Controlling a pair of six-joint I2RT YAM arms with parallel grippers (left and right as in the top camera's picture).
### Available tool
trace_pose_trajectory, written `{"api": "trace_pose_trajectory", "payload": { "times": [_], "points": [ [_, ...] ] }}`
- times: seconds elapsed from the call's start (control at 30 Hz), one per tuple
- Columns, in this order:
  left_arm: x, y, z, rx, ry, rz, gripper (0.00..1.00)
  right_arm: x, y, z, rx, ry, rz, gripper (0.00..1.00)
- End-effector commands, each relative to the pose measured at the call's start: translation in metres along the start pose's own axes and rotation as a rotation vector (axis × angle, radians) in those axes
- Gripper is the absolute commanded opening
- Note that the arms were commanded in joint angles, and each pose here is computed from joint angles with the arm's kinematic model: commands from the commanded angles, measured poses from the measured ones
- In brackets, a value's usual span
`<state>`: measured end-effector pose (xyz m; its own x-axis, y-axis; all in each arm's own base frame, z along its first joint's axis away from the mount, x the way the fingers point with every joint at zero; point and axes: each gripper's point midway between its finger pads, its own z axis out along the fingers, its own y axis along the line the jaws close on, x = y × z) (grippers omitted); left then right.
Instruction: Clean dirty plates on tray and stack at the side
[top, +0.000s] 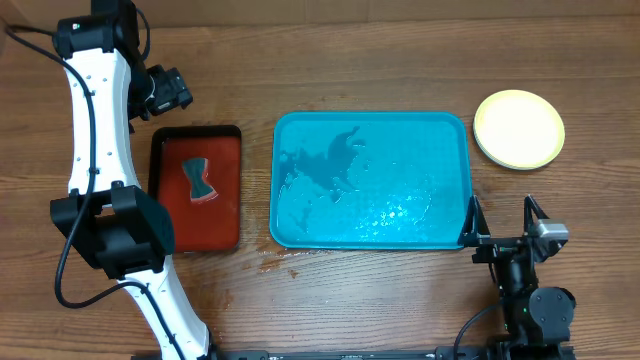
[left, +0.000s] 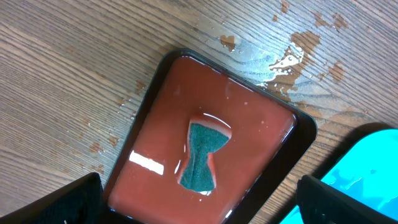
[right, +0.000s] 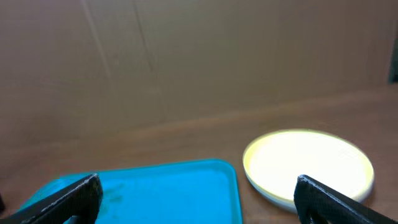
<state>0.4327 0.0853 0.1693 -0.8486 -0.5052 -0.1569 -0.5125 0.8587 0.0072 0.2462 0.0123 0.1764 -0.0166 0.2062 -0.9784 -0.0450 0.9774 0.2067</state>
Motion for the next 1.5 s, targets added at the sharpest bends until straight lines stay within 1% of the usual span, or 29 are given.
{"api": "trace_pose_trajectory", "payload": {
  "times": [0.0, 1.1, 1.2, 1.3, 1.37, 1.47],
  "points": [
    [0.000, -0.003, -0.001, 0.004, -0.003, 0.008, 1.00, 0.005, -0.002, 0.000, 0.011, 0.011, -0.016, 1.00],
    [0.002, -0.002, 0.001, -0.007, 0.007, 0.021, 1.00, 0.006, -0.002, 0.000, 0.010, 0.011, -0.014, 1.00],
    [-0.001, 0.000, -0.003, -0.012, -0.012, 0.060, 1.00, 0.006, -0.002, 0.000, 0.010, 0.011, -0.014, 1.00],
    [-0.002, -0.005, -0.017, 0.007, -0.053, 0.066, 0.99, 0.006, -0.002, 0.000, 0.010, 0.011, -0.014, 1.00],
    [-0.005, -0.011, -0.033, 0.031, -0.112, 0.077, 0.99, 0.006, -0.002, 0.000, 0.010, 0.011, -0.014, 1.00],
    [-0.007, -0.025, -0.061, 0.081, -0.243, 0.143, 1.00, 0.006, -0.002, 0.000, 0.010, 0.011, -0.014, 1.00]
  ]
}}
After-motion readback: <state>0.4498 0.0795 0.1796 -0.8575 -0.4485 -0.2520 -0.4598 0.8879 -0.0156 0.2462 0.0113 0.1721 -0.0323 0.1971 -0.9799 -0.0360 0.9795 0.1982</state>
